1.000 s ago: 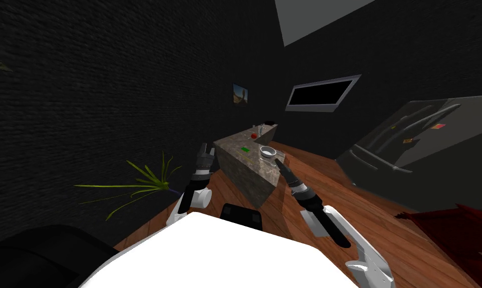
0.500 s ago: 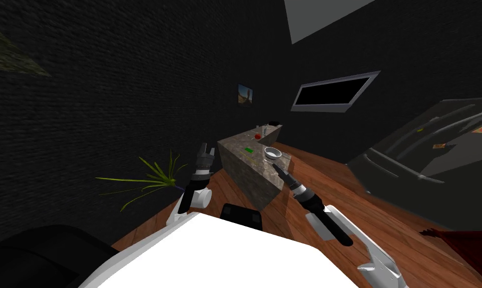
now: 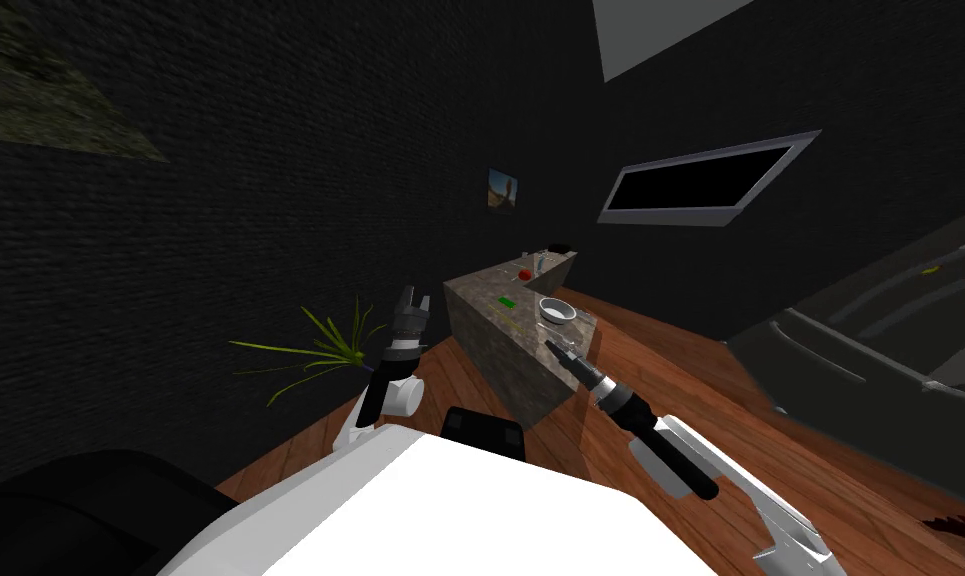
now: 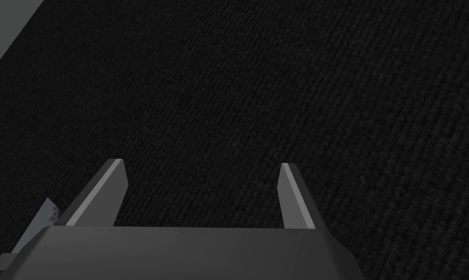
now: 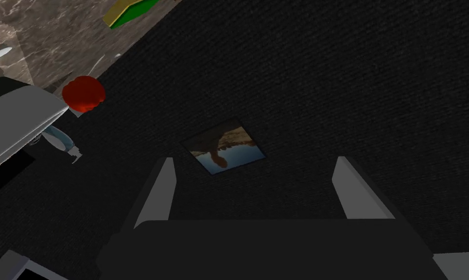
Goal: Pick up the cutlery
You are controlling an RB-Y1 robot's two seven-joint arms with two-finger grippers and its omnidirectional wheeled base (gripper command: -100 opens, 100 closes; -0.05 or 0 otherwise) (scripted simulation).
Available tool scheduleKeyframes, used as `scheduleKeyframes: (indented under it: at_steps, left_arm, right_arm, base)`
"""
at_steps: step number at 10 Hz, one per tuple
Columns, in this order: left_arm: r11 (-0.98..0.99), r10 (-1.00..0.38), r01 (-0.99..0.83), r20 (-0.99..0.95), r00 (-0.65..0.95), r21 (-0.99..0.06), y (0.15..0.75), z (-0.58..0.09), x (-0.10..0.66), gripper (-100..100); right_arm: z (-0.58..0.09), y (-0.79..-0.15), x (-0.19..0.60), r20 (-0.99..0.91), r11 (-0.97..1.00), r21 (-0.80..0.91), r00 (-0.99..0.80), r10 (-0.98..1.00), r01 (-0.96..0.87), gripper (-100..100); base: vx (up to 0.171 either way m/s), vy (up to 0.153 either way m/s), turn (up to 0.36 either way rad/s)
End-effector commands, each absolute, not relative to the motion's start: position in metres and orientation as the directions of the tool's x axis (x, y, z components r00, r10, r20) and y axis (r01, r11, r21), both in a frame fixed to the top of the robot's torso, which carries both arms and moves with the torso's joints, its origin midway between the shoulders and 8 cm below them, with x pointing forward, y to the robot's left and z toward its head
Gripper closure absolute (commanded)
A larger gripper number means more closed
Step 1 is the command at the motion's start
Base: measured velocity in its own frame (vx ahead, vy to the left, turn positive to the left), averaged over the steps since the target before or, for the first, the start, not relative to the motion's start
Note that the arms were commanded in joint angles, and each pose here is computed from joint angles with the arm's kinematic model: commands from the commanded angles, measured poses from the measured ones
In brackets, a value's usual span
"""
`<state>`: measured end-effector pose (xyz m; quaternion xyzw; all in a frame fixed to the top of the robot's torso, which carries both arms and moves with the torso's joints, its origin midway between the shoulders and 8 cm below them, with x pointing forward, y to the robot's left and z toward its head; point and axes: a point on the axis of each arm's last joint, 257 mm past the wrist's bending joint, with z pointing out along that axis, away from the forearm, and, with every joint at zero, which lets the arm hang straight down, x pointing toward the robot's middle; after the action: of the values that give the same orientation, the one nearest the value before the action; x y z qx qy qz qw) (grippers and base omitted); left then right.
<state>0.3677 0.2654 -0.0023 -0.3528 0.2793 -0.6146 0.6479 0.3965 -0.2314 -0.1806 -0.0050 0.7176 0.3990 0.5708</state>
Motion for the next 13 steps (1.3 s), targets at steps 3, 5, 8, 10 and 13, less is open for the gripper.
scheduleKeyframes:
  at_steps: [3,5,8,10,13]
  left_arm:
    - [-0.004,-0.993,0.599,0.072,0.089,-0.801,0.265,-0.002,0.368,0]
    - [-0.004,-0.993,0.599,0.072,0.089,-0.801,0.265,-0.002,0.368,0]
    - [-0.004,-0.993,0.599,0.072,0.089,-0.801,0.265,-0.002,0.368,0]
    - [-0.004,-0.993,0.599,0.072,0.089,-0.801,0.265,-0.002,0.368,0]
    - [-0.004,-0.993,0.599,0.072,0.089,-0.801,0.265,-0.002,0.368,0]
  right_arm:
    - [-0.213,-0.26,0.392,-0.84,0.74,0.521,-0.413,0.353,-0.426,-100]
    - [-0.234,-0.279,0.386,-0.839,0.774,0.492,-0.454,0.3,-0.399,-100]
    - [-0.271,-0.319,0.371,-0.82,0.831,0.439,-0.531,0.215,-0.342,-100]
    - [-0.286,-0.343,0.363,-0.806,0.858,0.404,-0.567,0.17,-0.317,-100]
    - [-0.296,-0.373,0.355,-0.79,0.888,0.349,-0.603,0.108,-0.298,-100]
  base:
    - [0.026,0.012,0.104]
    - [0.036,0.006,0.148]
    - [0.042,-0.002,0.139]
    - [0.042,-0.01,0.115]
    - [0.035,-0.01,0.117]
